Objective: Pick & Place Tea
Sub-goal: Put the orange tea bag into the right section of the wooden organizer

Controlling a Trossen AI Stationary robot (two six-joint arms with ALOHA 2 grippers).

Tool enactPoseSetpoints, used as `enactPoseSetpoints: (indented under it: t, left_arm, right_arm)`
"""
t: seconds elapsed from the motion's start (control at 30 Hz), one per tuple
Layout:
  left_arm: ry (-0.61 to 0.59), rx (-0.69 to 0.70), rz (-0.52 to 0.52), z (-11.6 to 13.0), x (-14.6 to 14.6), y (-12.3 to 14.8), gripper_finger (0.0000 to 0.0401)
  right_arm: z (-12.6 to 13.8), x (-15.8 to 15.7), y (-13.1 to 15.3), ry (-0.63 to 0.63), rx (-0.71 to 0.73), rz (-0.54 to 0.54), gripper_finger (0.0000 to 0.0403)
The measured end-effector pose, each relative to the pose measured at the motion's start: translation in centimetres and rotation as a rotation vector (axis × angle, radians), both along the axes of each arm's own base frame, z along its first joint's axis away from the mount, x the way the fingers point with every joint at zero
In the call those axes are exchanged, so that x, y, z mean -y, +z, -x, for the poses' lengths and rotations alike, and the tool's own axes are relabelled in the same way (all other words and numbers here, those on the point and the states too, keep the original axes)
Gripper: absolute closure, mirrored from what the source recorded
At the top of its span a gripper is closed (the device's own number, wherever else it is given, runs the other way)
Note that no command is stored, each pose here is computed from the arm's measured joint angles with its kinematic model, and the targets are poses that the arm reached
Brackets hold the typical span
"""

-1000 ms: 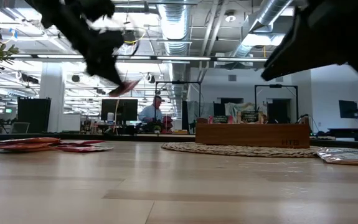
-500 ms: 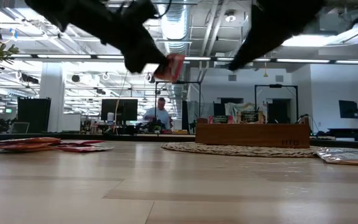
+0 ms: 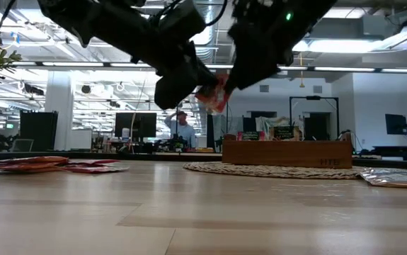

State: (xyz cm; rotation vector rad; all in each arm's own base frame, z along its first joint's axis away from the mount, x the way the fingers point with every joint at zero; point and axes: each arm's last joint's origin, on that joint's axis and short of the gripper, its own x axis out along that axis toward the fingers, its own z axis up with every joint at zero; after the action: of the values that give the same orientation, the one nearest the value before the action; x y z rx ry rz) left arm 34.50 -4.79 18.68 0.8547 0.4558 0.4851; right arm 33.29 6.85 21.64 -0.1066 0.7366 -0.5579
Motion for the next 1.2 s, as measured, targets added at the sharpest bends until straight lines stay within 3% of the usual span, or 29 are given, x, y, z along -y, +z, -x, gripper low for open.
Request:
enactPoseSetpoints:
  t: [0.23, 0.53, 0.63, 0.8, 0.87, 0.97, 1.07, 1.2]
  left_arm:
    - [-0.039, -0.016, 0.000, 0.0, 0.9, 0.1, 0.0400]
    - [-0.045, -0.009, 0.006, 0.0, 1.0, 0.2, 0.0391]
    - [-0.012, 0.002, -0.001, 0.2, 0.9, 0.6, 0.0360]
    - [0.200, 0.065, -0.010, 1.1, 0.0, 2.3, 0.0271]
    - [0.210, 0.052, 0.038, 1.6, -0.6, 2.4, 0.0233]
    - [0.086, 0.006, 0.210, 1.9, -1.4, 2.0, 0.0194]
    - [-0.105, -0.003, 0.405, 1.4, -2.0, 1.7, 0.0181]
    - [-0.255, 0.135, 0.538, 0.2, -2.6, 2.2, 0.0183]
  right_arm:
    - [-0.8, -0.8, -0.8, 0.053, -0.002, 0.086, 0.0215]
    - [-0.9, -0.8, -0.6, 0.082, -0.001, 0.043, 0.0389]
    - [-0.7, -0.8, -0.8, 0.047, 0.000, 0.024, 0.0385]
    - [1.3, -1.4, -2.9, 0.005, -0.034, 0.034, 0.0396]
    - [2.8, -1.6, -2.9, -0.006, -0.002, 0.017, 0.0392]
    - [4.9, -2.3, -2.8, -0.002, 0.076, 0.012, 0.0392]
    - [7.0, -2.9, -1.8, 0.026, 0.198, 0.021, 0.0398]
    - [9.3, -3.7, -1.2, 0.099, 0.342, 0.069, 0.0392]
